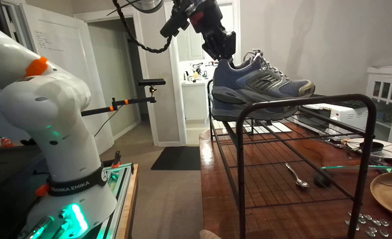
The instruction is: Move the left shoe to the right
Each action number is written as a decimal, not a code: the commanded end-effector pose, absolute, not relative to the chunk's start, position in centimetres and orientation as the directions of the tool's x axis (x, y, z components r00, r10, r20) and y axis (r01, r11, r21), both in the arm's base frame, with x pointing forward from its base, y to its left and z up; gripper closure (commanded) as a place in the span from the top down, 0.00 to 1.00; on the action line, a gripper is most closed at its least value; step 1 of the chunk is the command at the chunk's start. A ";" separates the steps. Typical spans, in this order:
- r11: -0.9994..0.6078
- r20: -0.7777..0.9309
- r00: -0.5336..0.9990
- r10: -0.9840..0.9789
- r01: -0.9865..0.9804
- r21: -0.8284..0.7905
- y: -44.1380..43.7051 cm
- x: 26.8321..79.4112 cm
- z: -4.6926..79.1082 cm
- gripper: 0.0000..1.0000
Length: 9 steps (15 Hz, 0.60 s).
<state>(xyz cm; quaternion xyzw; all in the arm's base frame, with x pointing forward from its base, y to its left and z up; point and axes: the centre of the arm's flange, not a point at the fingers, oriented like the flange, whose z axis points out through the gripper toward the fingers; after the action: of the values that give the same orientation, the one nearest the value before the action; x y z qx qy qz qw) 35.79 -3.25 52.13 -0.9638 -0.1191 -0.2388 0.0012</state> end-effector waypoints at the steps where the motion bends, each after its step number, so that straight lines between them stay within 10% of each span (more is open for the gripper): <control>1: -0.966 0.440 0.861 0.255 0.251 0.068 -4.2 35.4 51.2 0.03; 9: -0.963 0.418 0.868 0.267 0.255 0.085 -4.8 36.5 48.8 0.03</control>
<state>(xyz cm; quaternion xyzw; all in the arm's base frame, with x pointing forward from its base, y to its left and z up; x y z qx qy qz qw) 35.92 -4.42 49.58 -0.9684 -0.1291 -0.2131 -0.0017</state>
